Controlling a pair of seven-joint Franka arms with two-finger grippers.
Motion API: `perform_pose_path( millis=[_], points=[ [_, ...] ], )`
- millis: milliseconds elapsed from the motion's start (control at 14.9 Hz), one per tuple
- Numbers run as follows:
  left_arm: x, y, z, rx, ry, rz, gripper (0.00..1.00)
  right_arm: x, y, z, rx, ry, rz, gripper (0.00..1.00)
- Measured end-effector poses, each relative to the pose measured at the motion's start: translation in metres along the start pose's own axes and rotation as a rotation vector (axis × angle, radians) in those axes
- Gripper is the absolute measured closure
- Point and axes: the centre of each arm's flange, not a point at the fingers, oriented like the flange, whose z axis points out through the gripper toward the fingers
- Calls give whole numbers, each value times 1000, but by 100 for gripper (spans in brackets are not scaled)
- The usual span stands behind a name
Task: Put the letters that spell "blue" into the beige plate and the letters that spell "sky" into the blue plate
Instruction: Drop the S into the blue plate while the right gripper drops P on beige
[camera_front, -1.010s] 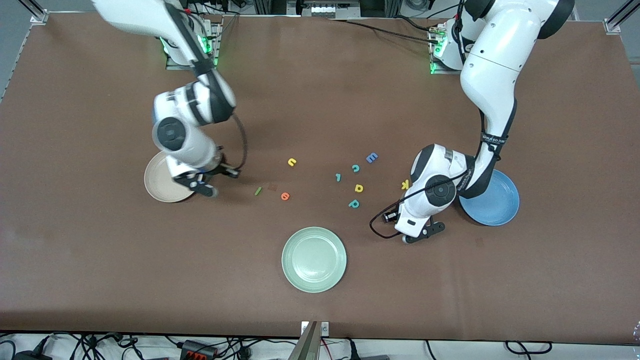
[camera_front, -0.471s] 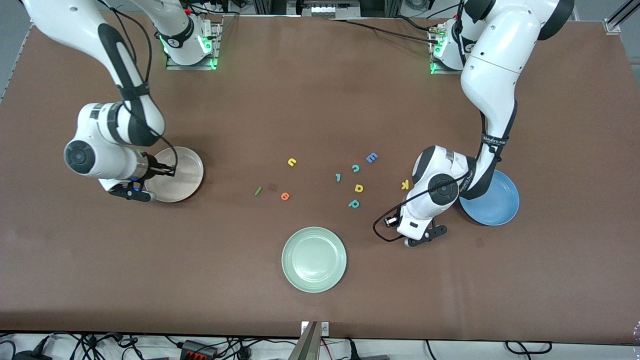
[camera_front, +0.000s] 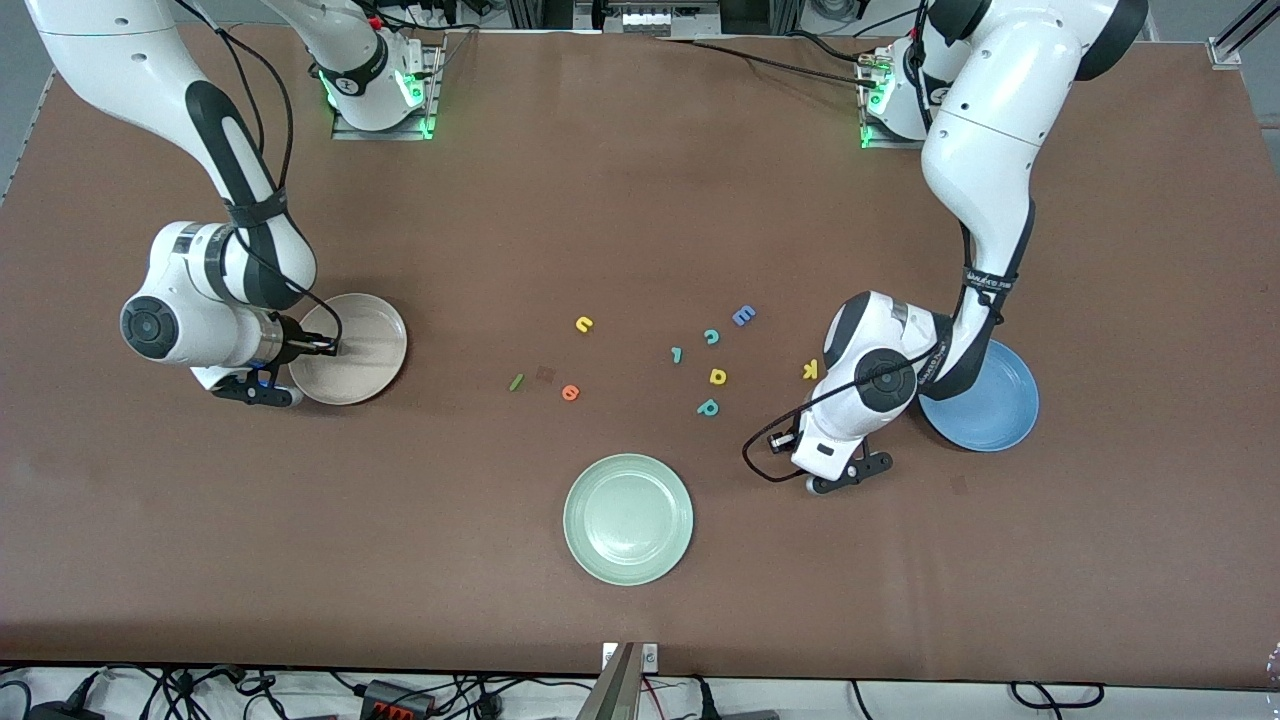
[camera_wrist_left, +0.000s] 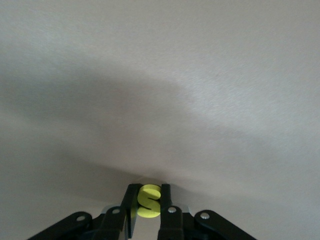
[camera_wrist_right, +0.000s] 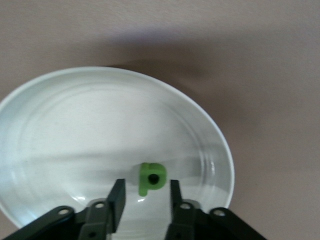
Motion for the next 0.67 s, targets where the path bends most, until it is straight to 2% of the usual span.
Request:
perform_pose_path(
  millis=[269, 404, 538, 673],
  points=[
    [27, -55, -33, 87, -109, 171, 78, 3, -38, -52, 1, 20, -46, 15],
    [43, -93, -47, 171, -135, 281, 78, -2, -84, -87, -2, 49, -53, 0],
    [54, -124, -60, 262, -157, 348, 78, -17, -148, -99, -12, 80, -69, 0],
    [60, -153, -68, 292, -216, 388, 78, -40, -211, -89, -28, 95, -108, 0]
  ],
)
